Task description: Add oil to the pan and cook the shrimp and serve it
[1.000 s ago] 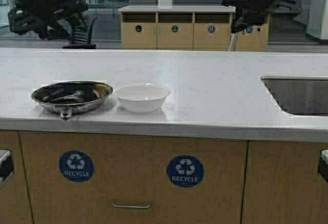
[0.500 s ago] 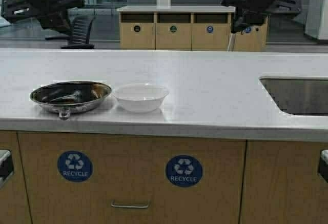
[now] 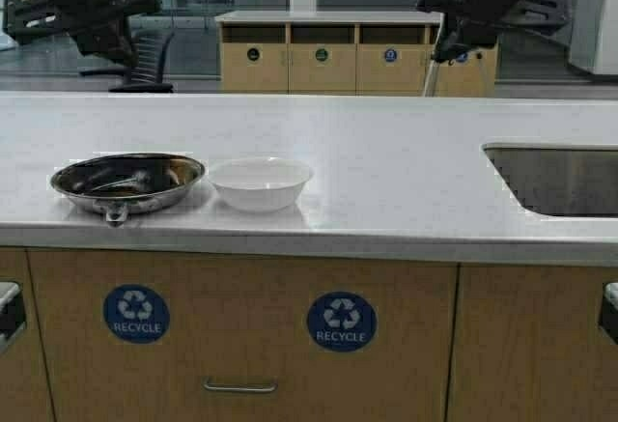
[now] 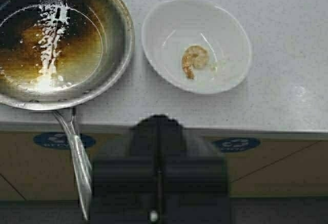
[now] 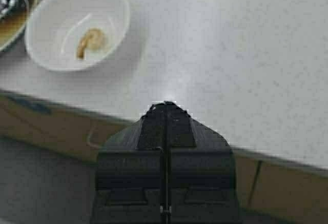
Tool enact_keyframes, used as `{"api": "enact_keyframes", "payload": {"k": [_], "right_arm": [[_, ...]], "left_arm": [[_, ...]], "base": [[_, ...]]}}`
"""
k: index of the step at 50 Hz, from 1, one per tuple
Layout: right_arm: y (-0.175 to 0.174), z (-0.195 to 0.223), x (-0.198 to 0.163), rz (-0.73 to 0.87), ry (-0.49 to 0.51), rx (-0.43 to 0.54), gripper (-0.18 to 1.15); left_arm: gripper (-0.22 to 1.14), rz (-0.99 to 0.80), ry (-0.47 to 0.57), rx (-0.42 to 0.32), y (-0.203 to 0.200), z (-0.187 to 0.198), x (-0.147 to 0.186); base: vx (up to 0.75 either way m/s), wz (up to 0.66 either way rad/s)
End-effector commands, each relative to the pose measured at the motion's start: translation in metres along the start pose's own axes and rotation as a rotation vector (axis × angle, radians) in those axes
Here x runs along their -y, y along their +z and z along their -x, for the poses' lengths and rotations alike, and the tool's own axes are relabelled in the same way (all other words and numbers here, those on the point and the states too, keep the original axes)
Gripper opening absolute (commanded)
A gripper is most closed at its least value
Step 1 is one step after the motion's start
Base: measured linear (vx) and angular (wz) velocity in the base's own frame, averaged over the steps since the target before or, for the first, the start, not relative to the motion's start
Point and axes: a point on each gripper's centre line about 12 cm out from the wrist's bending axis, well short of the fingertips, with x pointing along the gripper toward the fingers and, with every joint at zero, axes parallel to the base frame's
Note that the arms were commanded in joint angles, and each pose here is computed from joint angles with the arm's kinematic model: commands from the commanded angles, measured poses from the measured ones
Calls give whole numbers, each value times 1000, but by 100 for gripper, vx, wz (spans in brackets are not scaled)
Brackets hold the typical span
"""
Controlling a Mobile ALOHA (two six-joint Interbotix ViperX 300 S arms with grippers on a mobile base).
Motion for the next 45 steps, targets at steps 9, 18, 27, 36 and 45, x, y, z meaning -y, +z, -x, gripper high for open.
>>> {"api": "enact_keyframes", "payload": {"k": [9,18,27,36,45], "right_arm": [[12,3,-3,1,7,36,5],[11,3,-4,1,10,34,5],[12,3,-4,1,10,35,5],[11,3,-4,-1,12,29,5],[12,3,-3,-2,10,33,5]], "left_arm": [[2,1,-12,31,9,3,4],[2,2,-13,31,9,3,4],[2,1,-11,29,9,2,3],[2,-1,-12,30,12,-2,4],[2,-1,-11,30,13,-3,4]], "base": [[0,0],[0,0],[0,0],[0,0],[0,0]]}}
